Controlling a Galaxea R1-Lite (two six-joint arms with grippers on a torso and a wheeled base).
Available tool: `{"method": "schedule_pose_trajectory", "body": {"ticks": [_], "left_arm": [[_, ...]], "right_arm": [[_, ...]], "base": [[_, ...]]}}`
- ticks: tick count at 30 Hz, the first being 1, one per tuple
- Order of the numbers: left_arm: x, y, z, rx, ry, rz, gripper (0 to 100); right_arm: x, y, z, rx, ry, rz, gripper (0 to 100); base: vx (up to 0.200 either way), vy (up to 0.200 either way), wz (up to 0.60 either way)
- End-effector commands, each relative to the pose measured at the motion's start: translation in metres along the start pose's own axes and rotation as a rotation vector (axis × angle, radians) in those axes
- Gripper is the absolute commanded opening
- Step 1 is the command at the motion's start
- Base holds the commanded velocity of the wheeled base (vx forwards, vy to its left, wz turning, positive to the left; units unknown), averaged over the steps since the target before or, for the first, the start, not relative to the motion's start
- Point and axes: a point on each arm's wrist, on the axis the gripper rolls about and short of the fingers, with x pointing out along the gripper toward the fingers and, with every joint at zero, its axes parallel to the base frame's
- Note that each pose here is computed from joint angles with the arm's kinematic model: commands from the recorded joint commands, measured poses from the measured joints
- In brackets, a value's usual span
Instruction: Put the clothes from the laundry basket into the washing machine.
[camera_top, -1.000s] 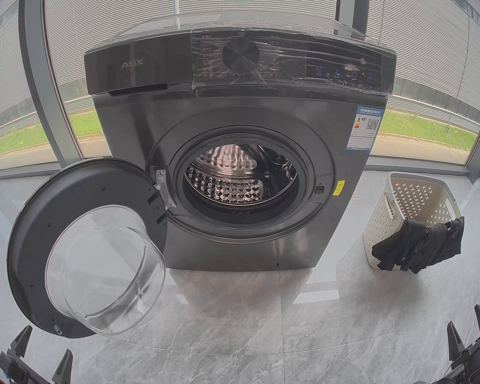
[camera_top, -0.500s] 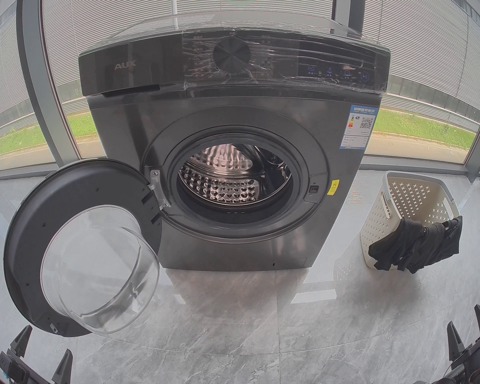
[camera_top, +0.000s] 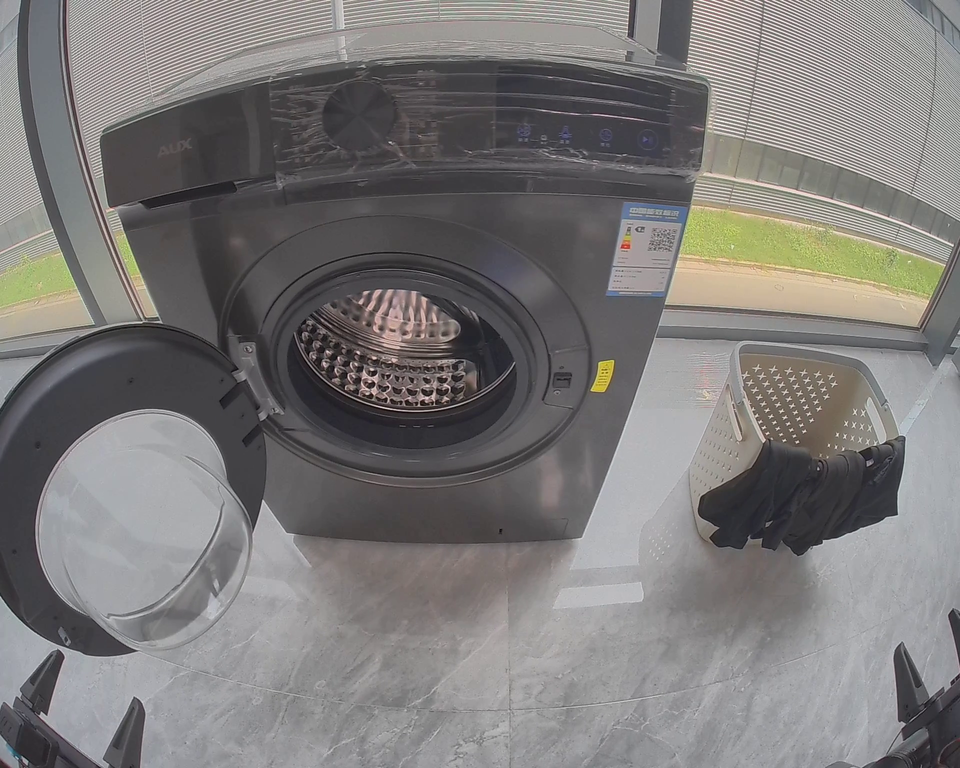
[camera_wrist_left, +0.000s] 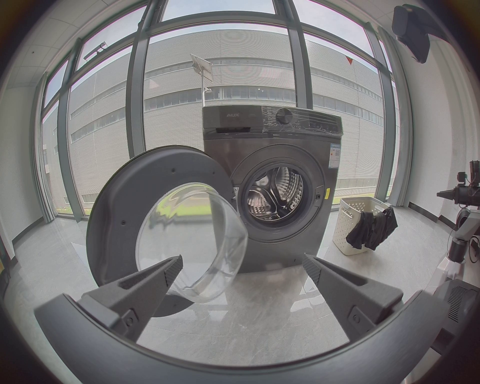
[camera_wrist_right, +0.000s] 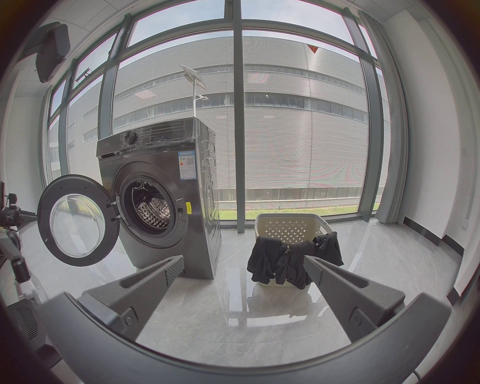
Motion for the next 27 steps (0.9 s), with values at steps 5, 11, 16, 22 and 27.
{"method": "schedule_pose_trajectory", "body": {"ticks": [5,11,16,22,27], "left_arm": [[0.0001,-0.0003,-0.0053,-0.002,-0.001,-0.001,100],[0.0001,-0.0003,-0.0053,-0.002,-0.001,-0.001,100],[0.0001,-0.0003,-0.0053,0.001,-0.001,0.001,100],[0.0001,-0.0003,-0.0053,-0.010,-0.001,-0.002,100],[0.0001,-0.0003,-0.0053,-0.013,-0.001,-0.002,100]], "right_arm": [[0.0003,0.0000,-0.0052,0.000,0.004,0.000,100],[0.0003,0.0000,-0.0052,0.000,0.004,0.000,100],[0.0003,0.0000,-0.0052,0.000,0.004,0.000,100],[0.0003,0.0000,-0.0052,0.000,0.004,0.000,100],[0.0003,0.0001,-0.0052,-0.005,0.004,0.002,100]], "base": [[0.000,-0.200,0.00],[0.000,-0.200,0.00],[0.000,-0.120,0.00],[0.067,0.000,0.00],[0.200,0.000,0.00]]}}
